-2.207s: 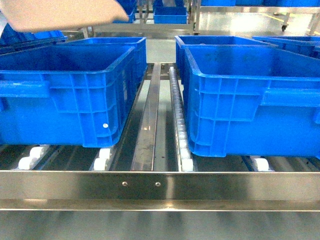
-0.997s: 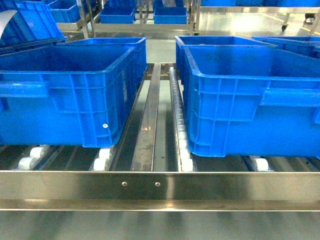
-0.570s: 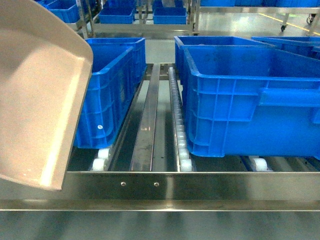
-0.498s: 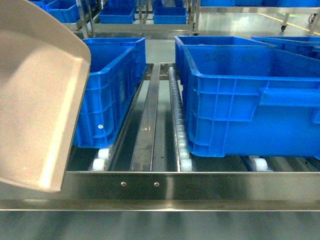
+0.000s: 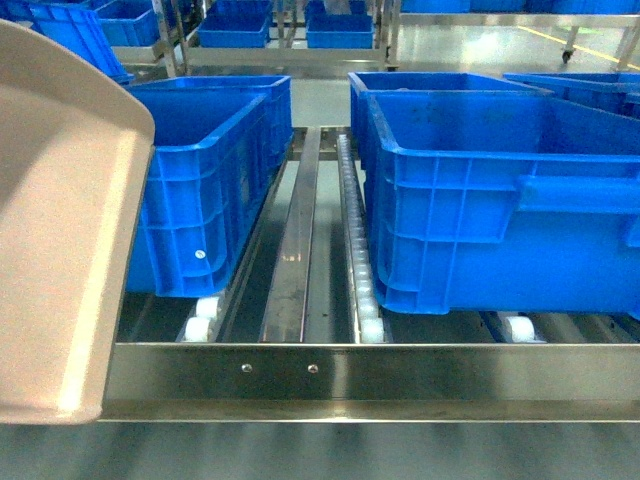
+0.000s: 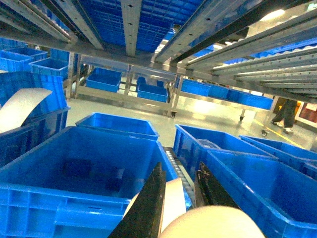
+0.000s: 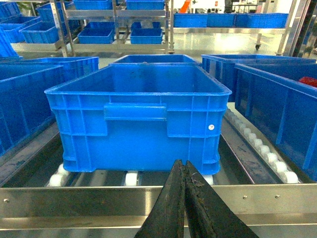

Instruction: Place part in tray to right shelf

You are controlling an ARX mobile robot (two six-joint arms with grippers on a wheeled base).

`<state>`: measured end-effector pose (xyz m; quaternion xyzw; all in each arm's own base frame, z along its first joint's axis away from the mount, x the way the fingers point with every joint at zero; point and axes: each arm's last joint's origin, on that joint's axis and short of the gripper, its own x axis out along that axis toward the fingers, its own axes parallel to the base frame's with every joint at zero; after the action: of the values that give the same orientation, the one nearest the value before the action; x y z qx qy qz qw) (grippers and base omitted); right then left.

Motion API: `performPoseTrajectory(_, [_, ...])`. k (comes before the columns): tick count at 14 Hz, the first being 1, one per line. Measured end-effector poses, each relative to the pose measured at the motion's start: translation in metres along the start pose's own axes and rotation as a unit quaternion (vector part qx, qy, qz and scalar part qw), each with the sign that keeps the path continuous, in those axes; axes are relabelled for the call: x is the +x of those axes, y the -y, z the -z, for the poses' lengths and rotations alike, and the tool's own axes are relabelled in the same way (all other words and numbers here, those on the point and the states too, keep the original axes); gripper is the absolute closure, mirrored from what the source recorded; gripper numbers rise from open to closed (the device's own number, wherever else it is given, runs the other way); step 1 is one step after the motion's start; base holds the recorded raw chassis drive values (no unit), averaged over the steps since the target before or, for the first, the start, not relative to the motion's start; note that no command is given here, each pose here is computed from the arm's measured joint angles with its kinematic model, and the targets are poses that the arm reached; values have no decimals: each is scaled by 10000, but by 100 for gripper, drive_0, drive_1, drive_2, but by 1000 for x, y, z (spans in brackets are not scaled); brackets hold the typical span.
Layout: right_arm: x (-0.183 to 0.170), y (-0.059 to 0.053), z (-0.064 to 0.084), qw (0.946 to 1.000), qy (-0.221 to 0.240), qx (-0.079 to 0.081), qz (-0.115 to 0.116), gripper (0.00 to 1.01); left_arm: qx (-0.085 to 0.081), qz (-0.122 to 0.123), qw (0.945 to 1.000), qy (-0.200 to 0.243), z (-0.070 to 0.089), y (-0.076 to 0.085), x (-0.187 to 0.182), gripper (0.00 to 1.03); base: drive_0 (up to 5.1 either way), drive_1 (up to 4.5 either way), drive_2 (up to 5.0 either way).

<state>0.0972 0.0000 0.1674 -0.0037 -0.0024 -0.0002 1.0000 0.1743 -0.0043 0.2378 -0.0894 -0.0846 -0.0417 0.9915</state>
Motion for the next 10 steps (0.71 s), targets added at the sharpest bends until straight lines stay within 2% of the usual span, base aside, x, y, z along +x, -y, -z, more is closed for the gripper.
performPoseTrajectory(1, [0, 0, 0, 10000, 0, 0, 0, 99, 64, 0, 10000, 12, 4, 0, -7, 90, 0, 0, 0])
performPoseTrajectory(2, [0, 0, 0, 10000, 0, 0, 0, 99, 427, -284, 9977, -434, 19, -5, -15, 90, 0, 0, 0])
performPoseTrajectory(3, [0, 0, 0, 10000, -8, 0, 0, 99, 511, -461, 9963, -512, 31, -10, -24, 90, 0, 0, 0])
performPoseTrajectory(5, [0, 0, 0, 10000, -13, 2, 2, 99, 690, -340, 9958, -499, 33, -7, -33, 90, 0, 0, 0])
performPoseTrajectory(10, [0, 0, 0, 10000, 2, 0, 0, 99, 701, -341, 9958, -482, 40, -8, -53, 90, 0, 0, 0])
